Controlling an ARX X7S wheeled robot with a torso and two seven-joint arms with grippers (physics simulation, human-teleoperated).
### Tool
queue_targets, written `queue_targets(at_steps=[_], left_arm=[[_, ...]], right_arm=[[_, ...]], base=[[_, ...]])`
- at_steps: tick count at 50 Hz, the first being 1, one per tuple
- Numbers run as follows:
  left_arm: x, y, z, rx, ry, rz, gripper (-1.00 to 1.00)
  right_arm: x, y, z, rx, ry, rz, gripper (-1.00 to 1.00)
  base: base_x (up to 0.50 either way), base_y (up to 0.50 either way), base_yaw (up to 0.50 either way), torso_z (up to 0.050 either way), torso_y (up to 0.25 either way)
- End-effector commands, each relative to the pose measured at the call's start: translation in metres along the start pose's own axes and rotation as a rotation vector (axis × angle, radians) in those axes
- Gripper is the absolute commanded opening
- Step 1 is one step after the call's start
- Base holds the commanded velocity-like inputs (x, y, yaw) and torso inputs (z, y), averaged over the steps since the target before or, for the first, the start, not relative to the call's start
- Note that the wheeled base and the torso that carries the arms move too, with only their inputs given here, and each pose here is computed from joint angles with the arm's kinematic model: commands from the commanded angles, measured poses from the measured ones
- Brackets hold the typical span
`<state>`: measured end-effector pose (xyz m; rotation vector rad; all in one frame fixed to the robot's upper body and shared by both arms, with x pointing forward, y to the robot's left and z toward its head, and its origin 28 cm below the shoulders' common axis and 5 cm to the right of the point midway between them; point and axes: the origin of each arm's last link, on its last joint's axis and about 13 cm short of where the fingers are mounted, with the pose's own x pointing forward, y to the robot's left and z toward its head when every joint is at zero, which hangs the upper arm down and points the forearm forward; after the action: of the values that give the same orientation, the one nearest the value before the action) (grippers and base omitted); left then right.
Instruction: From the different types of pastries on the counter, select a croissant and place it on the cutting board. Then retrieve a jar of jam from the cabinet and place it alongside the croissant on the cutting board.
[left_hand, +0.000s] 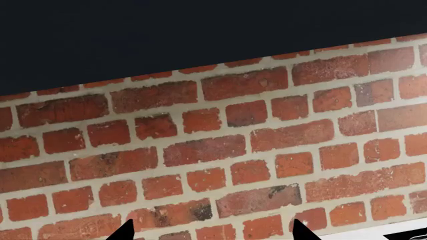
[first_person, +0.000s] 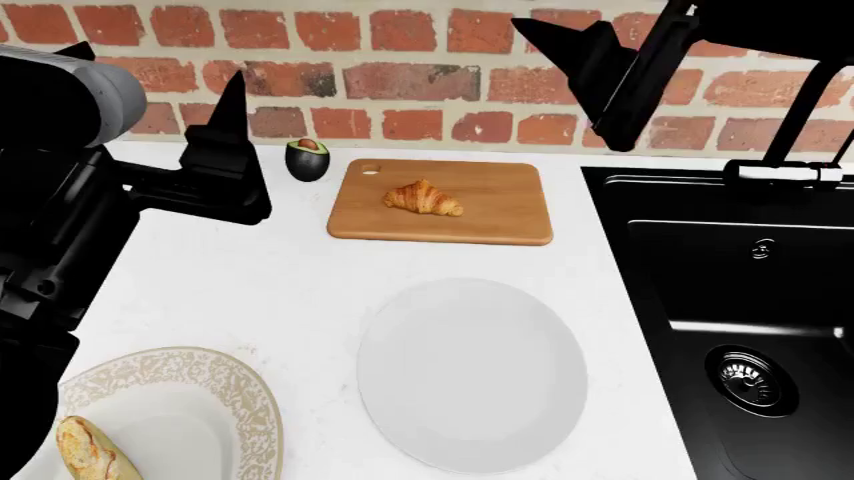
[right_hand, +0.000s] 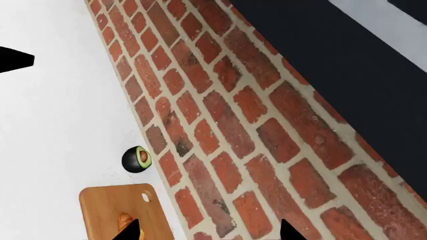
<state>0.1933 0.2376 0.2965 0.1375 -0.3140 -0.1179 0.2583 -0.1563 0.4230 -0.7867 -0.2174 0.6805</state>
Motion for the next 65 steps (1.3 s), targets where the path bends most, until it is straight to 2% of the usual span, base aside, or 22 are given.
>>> queue_targets(at_steps=[1, 18, 46, 65], left_arm=[[0.000, 0.002, 0.002, 0.002, -0.003, 0.009, 1.00], [0.000, 0.001, 0.002, 0.002, -0.003, 0.008, 1.00], [0.000, 0.001, 0.001, 0.002, 0.000, 0.010, 1.00], [0.001, -0.001, 0.000, 0.005, 0.003, 0.003, 1.00]], right_arm=[[-0.029, 0.003, 0.009, 0.013, -0.117, 0.054, 1.00], [-0.049, 0.002, 0.018, 0.028, -0.226, 0.001, 1.00], [-0.086, -0.035, 0.048, -0.062, -0.274, -0.347, 1.00], [-0.090, -0.068, 0.065, -0.023, -0.232, -0.590, 1.00]], base=[[0.00, 0.00, 0.00, 0.000, 0.000], [0.00, 0.00, 0.00, 0.000, 0.000], [0.00, 0.00, 0.00, 0.000, 0.000], [0.00, 0.00, 0.00, 0.000, 0.000]])
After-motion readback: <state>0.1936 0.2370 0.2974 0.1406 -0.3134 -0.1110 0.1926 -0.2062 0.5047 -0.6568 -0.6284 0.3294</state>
